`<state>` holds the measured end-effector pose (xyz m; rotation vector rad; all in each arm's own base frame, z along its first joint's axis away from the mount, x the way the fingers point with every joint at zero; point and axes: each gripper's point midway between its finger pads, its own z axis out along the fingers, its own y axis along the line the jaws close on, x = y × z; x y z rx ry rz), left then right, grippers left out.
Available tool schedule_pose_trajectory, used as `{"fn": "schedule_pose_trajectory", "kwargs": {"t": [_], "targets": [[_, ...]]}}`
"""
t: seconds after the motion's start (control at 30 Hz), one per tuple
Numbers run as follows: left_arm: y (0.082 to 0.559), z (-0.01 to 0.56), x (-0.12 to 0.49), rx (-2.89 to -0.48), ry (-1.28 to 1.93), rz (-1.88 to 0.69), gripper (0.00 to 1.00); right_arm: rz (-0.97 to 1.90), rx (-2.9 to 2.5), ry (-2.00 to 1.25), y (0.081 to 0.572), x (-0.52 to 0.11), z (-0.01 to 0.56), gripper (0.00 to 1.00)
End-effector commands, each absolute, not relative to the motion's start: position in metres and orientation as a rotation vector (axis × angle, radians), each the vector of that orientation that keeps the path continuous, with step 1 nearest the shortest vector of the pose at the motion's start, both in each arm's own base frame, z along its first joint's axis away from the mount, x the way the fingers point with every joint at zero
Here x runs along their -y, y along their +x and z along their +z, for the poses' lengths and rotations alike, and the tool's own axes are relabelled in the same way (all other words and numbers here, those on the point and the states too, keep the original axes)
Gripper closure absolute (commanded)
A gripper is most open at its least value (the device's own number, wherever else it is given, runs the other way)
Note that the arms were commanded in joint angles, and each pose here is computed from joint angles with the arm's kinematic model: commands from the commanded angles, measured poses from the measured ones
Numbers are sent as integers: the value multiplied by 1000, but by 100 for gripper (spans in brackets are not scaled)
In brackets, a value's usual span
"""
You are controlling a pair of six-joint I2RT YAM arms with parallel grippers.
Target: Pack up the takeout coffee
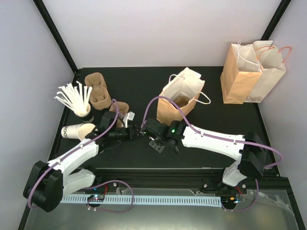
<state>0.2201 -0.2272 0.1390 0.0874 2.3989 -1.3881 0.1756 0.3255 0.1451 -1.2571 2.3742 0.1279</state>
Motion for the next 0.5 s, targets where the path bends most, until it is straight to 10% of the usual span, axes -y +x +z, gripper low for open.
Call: {"fn": "schedule_pose_trajectory", "kwargs": {"t": [0.0,0.47], "targets": [[228,149,223,-2341,79,-1399,51,106,-2356,-1293,177,-329,150,99],[227,142,216,-2342,59,-1416,51,61,-2397,-1348,178,-337,133,95]]}}
